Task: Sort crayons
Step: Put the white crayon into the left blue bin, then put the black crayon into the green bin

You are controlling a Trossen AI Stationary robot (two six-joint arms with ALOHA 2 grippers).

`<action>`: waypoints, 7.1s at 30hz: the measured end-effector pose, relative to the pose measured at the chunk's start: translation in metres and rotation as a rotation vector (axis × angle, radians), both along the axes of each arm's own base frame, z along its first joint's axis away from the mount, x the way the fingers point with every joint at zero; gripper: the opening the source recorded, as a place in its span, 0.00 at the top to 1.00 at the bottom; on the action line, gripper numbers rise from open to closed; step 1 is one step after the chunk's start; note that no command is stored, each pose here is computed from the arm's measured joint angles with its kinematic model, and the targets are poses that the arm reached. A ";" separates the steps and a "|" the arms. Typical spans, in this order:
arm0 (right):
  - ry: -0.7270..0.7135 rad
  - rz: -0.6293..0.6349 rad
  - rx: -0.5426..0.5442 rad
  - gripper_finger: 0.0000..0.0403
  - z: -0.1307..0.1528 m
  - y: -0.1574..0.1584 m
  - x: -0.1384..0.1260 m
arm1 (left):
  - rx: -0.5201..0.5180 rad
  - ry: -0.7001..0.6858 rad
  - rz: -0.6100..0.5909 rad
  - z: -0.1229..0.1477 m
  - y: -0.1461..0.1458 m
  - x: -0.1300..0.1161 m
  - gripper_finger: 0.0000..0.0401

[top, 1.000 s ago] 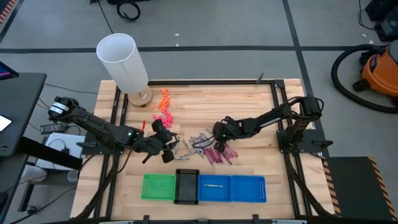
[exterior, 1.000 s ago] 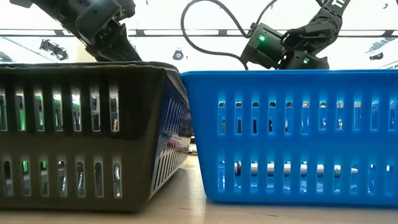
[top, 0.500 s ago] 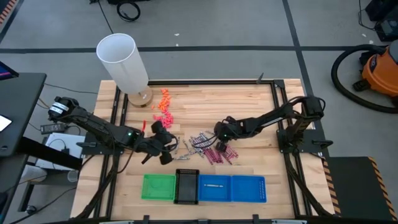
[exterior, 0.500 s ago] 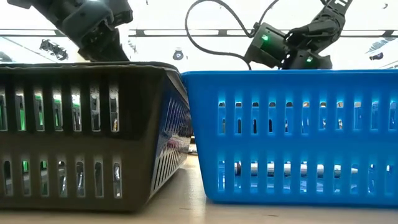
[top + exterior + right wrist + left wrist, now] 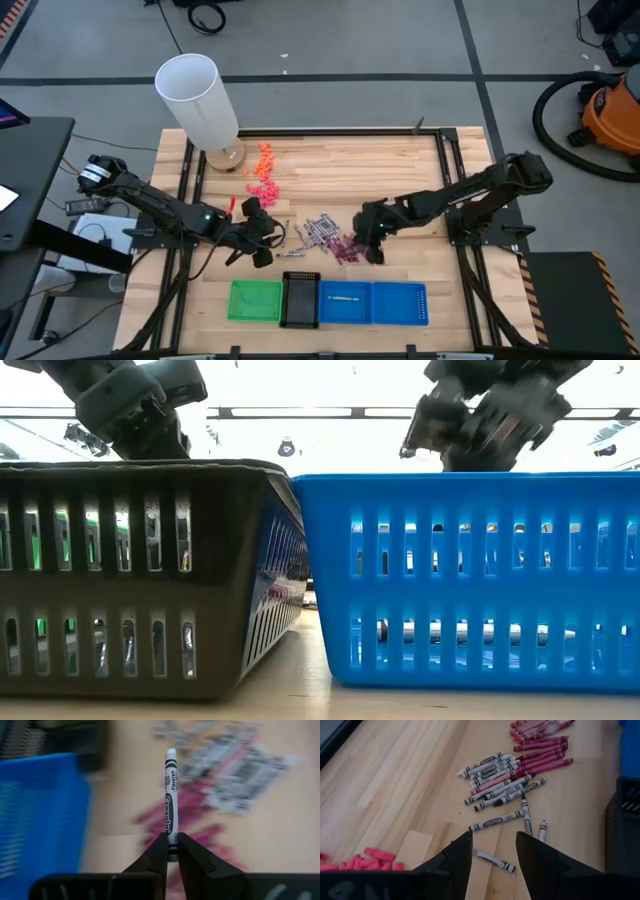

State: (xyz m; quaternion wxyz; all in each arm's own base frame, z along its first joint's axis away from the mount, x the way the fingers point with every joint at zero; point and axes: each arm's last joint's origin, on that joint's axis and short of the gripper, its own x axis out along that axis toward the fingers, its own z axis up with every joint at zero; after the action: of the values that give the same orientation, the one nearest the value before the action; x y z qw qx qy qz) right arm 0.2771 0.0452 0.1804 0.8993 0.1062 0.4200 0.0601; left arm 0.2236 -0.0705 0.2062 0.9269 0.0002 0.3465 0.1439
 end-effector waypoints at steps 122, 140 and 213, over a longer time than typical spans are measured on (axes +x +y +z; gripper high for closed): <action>-0.556 -0.299 -0.384 0.69 -0.010 0.005 -0.025 | -0.055 0.187 0.527 -0.028 -0.022 0.074 0.60; -0.582 -0.219 -0.341 0.69 -0.008 0.012 -0.025 | -0.289 0.334 0.705 -0.052 0.003 0.091 0.60; -0.609 -0.200 -0.340 0.69 -0.006 0.018 -0.026 | -0.370 0.435 -0.080 0.003 -0.129 -0.011 0.95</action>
State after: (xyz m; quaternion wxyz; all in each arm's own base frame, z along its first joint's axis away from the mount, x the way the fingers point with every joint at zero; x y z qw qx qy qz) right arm 0.2511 0.0632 0.1745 0.9894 -0.0272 0.1245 -0.0698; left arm 0.2130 -0.1995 0.2089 0.8200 -0.1243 0.5574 0.0381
